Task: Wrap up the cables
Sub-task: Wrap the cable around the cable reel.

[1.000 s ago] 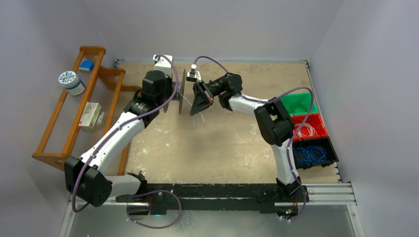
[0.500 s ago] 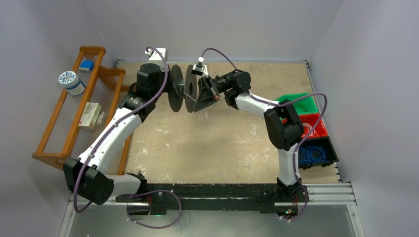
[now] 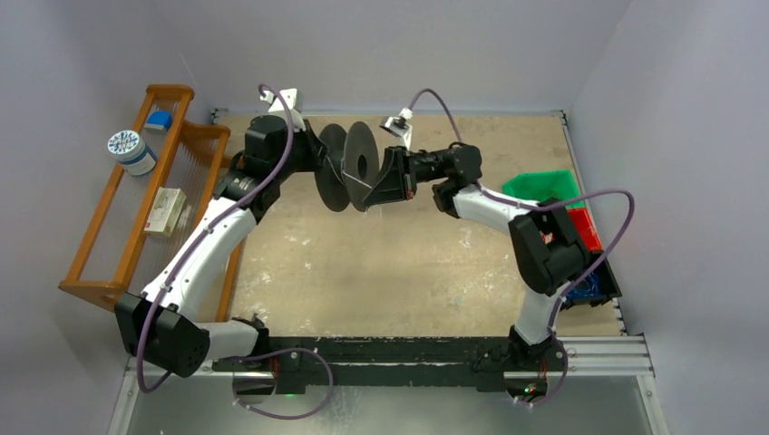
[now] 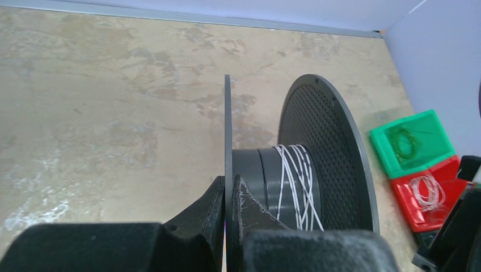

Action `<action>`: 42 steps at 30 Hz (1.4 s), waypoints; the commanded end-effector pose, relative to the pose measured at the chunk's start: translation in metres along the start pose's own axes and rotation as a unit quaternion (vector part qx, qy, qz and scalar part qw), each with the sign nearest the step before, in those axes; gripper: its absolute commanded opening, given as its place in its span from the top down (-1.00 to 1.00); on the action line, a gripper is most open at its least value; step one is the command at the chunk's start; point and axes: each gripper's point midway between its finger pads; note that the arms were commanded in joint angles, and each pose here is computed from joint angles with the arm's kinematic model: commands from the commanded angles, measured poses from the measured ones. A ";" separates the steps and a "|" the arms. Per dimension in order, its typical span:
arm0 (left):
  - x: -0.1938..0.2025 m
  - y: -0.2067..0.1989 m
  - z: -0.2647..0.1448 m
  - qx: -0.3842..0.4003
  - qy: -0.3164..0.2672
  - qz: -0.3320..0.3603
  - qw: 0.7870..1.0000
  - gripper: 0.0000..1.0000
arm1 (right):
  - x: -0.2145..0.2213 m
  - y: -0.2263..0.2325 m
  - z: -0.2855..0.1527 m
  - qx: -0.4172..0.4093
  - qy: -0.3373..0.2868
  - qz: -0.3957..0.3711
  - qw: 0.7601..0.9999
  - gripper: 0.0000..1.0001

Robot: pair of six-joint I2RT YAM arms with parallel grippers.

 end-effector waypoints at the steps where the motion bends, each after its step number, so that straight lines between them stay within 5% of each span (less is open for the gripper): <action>1: -0.073 0.023 -0.017 -0.044 -0.116 -0.022 0.992 1.00 | -0.018 0.020 -0.001 0.020 -0.048 -0.358 0.932 1.00; 5: -0.083 0.033 -0.024 -0.077 -0.125 -0.026 0.989 1.00 | -0.041 -0.022 0.004 0.162 -0.045 -0.408 0.897 0.94; 14: -0.112 0.037 -0.042 -0.083 -0.152 -0.054 0.983 1.00 | -0.021 -0.064 0.008 0.267 -0.013 -0.455 0.850 0.77; 24: -0.148 0.031 -0.071 -0.057 -0.188 -0.072 0.978 1.00 | -0.025 -0.108 -0.020 0.380 -0.049 -0.426 0.819 0.76; 37: -0.144 0.007 -0.087 0.010 -0.184 -0.042 0.982 1.00 | -0.032 -0.118 -0.049 0.368 -0.068 -0.384 0.844 0.71; 42: -0.151 0.011 -0.087 -0.003 -0.191 -0.043 0.981 1.00 | -0.023 -0.083 -0.042 0.319 -0.038 -0.492 0.809 0.52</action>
Point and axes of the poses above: each gripper's point midway between its finger pads, its own z axis out along the fingers, its own y axis along the line the jaws close on, x = y × z, and after that the axes turned 8 degrees about z, right-handed
